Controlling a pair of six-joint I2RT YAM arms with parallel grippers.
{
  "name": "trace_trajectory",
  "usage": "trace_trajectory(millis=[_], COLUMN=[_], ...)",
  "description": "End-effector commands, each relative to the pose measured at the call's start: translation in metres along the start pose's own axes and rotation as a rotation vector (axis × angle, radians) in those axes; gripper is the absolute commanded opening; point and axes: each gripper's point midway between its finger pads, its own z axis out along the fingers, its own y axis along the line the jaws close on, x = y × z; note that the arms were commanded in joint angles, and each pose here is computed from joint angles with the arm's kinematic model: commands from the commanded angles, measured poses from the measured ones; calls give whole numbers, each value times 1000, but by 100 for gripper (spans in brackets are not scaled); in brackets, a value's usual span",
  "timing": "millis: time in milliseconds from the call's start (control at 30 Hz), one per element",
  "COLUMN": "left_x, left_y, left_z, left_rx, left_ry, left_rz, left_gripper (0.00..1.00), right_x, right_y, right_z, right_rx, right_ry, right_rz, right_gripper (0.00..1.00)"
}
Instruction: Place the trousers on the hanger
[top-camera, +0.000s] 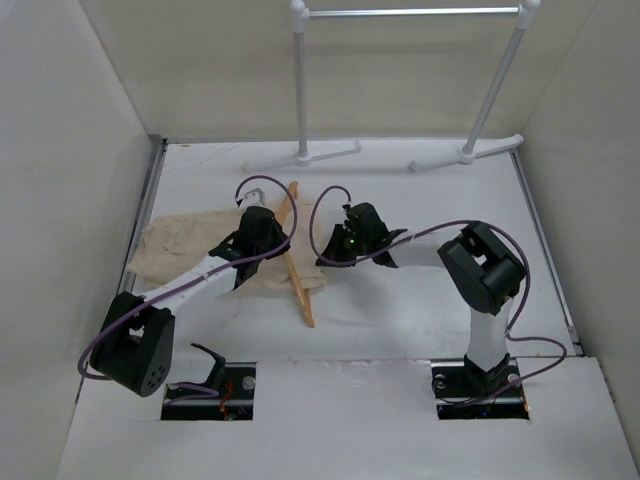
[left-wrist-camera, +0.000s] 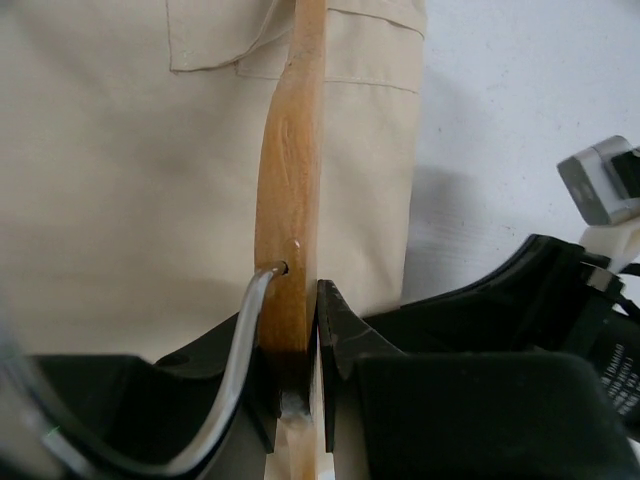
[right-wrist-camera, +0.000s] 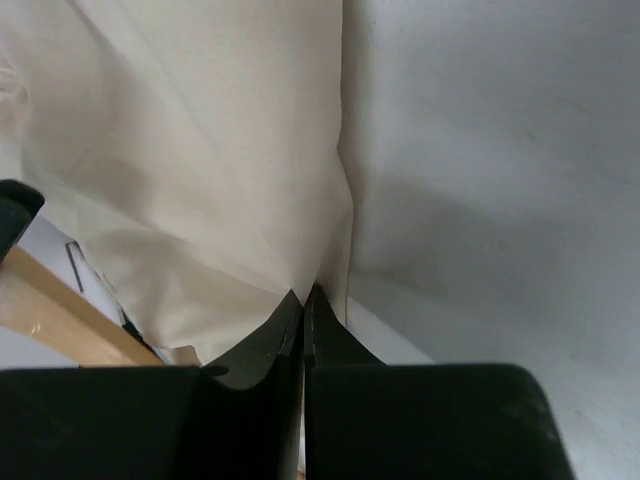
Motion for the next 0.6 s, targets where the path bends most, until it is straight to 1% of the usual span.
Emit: trace_trajectory(millis=[0,167,300,433,567], left_x=[23,24,20,15,11], left_y=[28,36,48,52,50], left_z=[-6,-7,-10,-13,-12], left_rx=[-84,-110,-139,-149,-153], left_ry=[87,96,96,86,84], left_rz=[42,54,49,46,60], left_gripper=[2,2,2,2,2], right_x=[-44,-66,-66,-61,-52], right_y=[24,-1,-27,-57,-78], right_z=[-36,-91,-123,-145,-151], right_rx=[-64,-22,17,69,115], right_ry=[-179,-296,-341,-376,-372], right_rz=[-20,27,70,112,139], right_gripper=[3,1,1,1,1])
